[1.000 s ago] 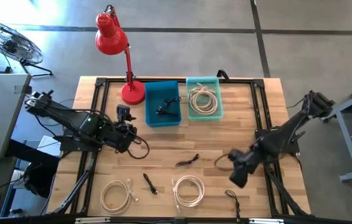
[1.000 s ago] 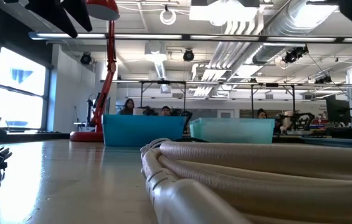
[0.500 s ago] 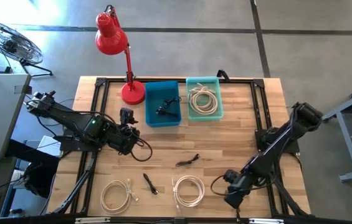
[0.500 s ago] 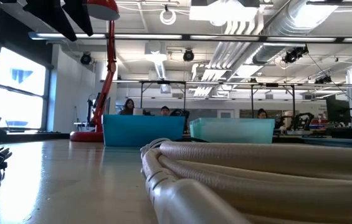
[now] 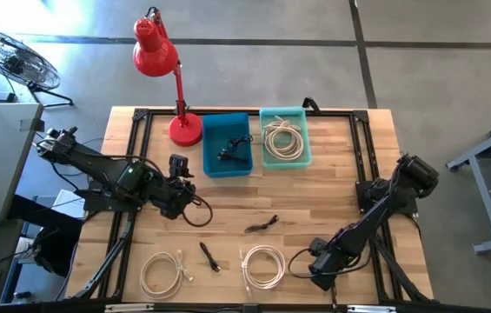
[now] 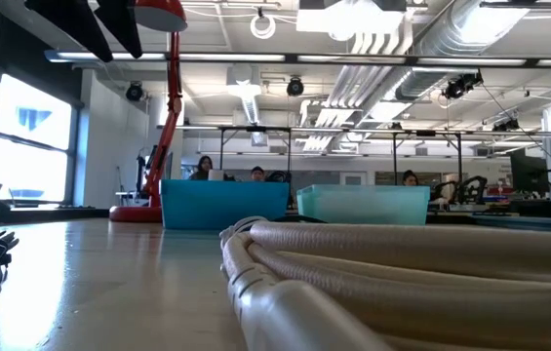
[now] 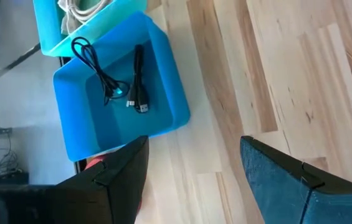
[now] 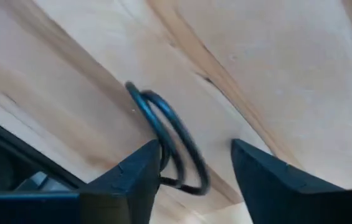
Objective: Pick & Place USB Port
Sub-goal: Put the black usb cable into the blue bin
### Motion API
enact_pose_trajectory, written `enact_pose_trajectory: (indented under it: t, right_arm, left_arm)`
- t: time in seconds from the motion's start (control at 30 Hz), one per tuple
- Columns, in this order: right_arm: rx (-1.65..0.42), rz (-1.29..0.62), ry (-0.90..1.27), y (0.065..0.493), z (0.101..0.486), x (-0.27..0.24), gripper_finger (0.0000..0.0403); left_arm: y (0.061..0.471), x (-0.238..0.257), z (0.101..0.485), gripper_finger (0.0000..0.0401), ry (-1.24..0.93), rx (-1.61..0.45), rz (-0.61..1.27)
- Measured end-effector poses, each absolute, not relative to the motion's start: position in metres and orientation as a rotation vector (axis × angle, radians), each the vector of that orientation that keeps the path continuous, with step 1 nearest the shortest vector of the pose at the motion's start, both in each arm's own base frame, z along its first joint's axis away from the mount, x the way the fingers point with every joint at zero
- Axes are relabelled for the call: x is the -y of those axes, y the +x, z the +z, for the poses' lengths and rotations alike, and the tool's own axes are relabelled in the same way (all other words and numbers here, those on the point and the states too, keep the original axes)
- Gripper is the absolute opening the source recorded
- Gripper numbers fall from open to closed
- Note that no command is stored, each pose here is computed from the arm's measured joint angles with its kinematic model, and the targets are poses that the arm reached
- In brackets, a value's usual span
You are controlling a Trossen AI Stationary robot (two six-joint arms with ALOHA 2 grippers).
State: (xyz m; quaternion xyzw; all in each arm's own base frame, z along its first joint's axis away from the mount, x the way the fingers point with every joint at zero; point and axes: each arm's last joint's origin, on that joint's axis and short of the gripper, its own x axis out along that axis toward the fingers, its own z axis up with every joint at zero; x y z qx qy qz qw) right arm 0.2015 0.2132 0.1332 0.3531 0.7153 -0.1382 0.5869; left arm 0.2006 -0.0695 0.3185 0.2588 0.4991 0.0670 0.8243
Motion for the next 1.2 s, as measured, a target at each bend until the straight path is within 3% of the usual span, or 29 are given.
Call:
enact_pose_trajectory:
  t: [0.1, 0.2, 0.27, 0.53, 0.77, 1.2]
  right_arm:
    - [-1.673, -0.326, 0.788, 0.201, 0.132, -0.212, 0.0123]
    - [-1.662, -0.32, 0.755, 0.203, 0.131, -0.208, 0.0036]
    - [-1.652, -0.319, 0.719, 0.205, 0.132, -0.202, 0.0013]
    - [-1.495, -0.362, 0.503, 0.222, 0.145, -0.16, 0.0007]
    - [-1.307, -0.409, 0.297, 0.222, 0.182, -0.122, 0.0003]
    - [-0.645, -0.302, -0.188, 0.215, 0.275, -0.092, 0.0001]
  left_arm:
    - [0.201, 0.07, 0.319, 0.0248, 0.549, -1.061, 0.143]
    - [0.201, 0.07, 0.319, 0.0248, 0.55, -1.055, 0.147]
    - [0.203, 0.07, 0.32, 0.0248, 0.557, -1.026, 0.17]
    - [0.219, 0.075, 0.331, 0.0245, 0.678, -0.851, 0.149]
    - [0.22, 0.076, 0.331, 0.0226, 0.702, -0.843, 0.113]
    - [0.228, 0.078, 0.346, 0.0213, 0.693, -0.676, 0.179]
